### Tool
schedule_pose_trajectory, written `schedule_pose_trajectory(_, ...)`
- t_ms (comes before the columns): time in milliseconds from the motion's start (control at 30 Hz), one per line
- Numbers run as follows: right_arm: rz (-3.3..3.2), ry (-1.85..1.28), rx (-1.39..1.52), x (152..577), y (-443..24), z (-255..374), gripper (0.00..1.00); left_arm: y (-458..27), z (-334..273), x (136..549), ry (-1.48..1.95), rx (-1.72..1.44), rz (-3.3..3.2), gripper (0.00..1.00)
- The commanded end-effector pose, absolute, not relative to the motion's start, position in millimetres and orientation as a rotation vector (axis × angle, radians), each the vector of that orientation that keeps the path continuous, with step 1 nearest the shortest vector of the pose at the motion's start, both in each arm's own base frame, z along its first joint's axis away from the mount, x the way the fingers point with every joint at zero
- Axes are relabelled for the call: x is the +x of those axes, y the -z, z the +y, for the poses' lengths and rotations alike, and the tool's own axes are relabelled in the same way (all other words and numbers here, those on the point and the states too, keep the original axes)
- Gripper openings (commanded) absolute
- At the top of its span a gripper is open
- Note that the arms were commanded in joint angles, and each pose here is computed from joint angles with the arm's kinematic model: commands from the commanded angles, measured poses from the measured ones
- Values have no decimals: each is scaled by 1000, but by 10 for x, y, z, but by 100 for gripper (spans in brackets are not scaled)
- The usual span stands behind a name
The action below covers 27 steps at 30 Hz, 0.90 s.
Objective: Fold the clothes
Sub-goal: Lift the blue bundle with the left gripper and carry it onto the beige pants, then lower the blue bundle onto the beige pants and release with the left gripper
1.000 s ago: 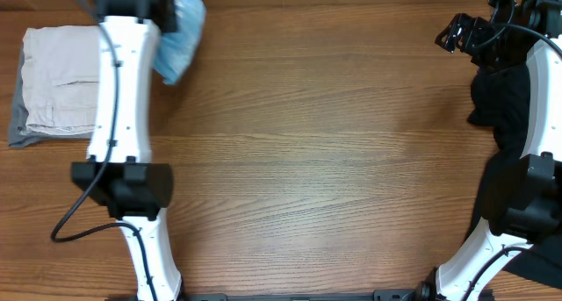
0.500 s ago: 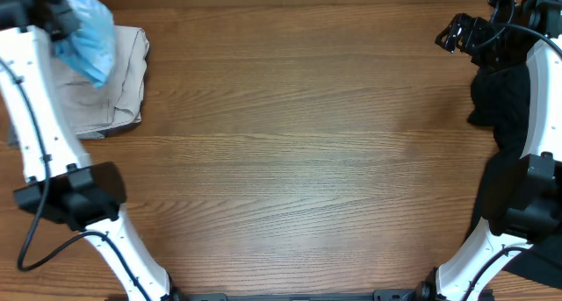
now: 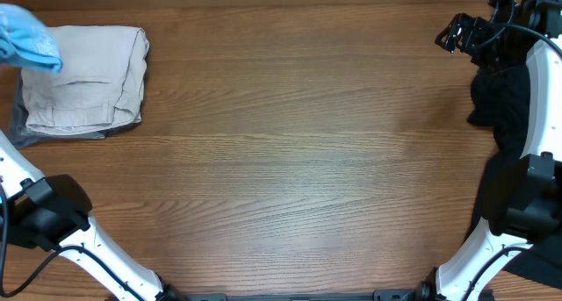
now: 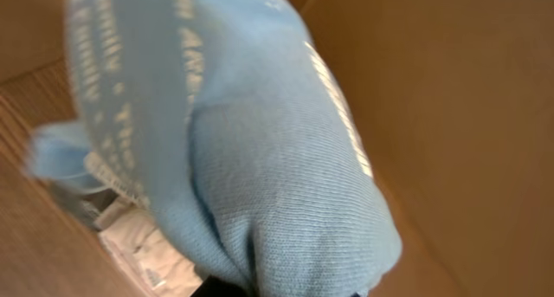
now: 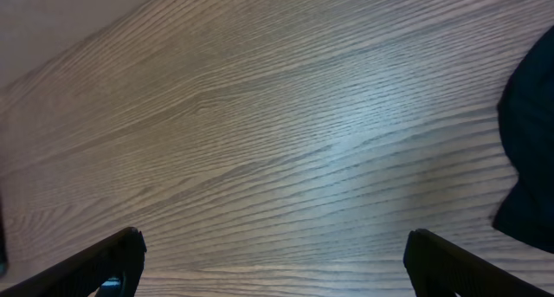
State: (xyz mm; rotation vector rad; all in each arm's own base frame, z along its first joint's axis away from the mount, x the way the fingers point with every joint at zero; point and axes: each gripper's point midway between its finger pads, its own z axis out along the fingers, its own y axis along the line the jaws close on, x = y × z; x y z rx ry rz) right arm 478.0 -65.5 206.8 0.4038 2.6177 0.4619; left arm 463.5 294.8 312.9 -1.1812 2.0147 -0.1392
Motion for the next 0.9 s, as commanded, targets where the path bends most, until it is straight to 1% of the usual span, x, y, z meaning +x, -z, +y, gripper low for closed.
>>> schedule_pose_trajectory(0, 2603, -450, 408, 4788, -2123, -680, 100, -3275, 2833, 4749, 269, -1222, 1931, 4)
schedule_pose_trajectory(233, 2603, -450, 408, 4788, -2123, -680, 100, -3010, 2858, 4897, 374, -1336, 1884, 4)
schedule_pose_trajectory(367, 2603, -450, 408, 4788, -2123, -680, 100, -2860, 2810, 5165, 496, -1243, 1875, 4)
schedule_pose_trajectory(500, 2602, -450, 408, 4789, -2124, -680, 100, -2682, 2778, 5334, 505, -1175, 1883, 4)
schedule_pose_trajectory(700, 2603, -450, 408, 4788, -2123, -680, 100, -2215, 2730, 5366, 434, -1207, 1951, 4)
schedule_pose_trajectory(867, 2603, -450, 408, 4788, -2123, -680, 100, -1843, 2538, 5405, 460, -1180, 2028, 4)
